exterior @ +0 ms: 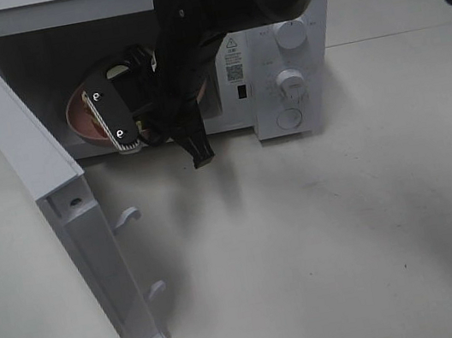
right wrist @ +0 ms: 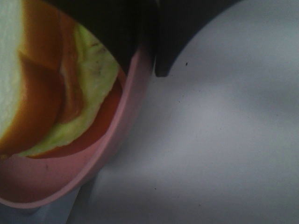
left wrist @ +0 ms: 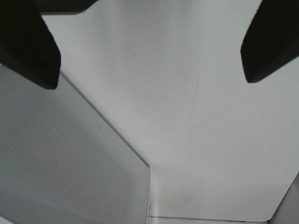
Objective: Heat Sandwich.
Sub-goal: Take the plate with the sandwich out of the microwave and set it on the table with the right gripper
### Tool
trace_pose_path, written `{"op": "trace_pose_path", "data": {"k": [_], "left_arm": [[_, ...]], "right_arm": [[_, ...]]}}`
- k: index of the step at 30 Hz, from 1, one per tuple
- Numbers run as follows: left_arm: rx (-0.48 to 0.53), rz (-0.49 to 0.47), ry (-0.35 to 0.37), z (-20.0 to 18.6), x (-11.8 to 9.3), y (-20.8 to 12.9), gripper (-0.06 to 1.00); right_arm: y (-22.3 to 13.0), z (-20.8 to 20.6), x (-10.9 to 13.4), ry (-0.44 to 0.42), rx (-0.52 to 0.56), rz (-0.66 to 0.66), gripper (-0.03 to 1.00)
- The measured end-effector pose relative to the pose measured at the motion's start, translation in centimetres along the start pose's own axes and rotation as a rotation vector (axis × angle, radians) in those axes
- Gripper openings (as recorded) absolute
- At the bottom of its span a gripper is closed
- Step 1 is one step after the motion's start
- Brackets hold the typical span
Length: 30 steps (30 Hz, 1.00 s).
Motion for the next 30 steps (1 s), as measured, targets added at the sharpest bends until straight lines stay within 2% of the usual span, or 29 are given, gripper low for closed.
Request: {"op": "trace_pose_path", "data": {"k": [9, 17, 30], "left_arm": [[0.000, 0.000, 0.000, 0.0, 0.0, 0.0, 0.97], [0.000, 0.000, 0.000, 0.0, 0.0, 0.0, 0.97], [0.000, 0.000, 0.000, 0.0, 0.0, 0.0, 0.97]], "right_arm": [[-0.1, -1.5, 1.4, -0.010, -0.027, -0.060, 0.05], [0.4, -3.6, 2.9, -0.004, -0.097, -0.131, 0.05], [-0.2, -6.7, 4.7, -0.028, -0.151, -0.159, 0.05]]}}
Point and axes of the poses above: a point on each arm's last joint axis where the gripper is mounted, z pointing out along that axis toward the gripper, x along the wrist's bending axis when the last joint is at zero, y = z × x, the point moved 9 cm from there along z, pointing out along that axis toward the gripper, and after that the axes turned 13 degrees about z, right-handed, at the moved point
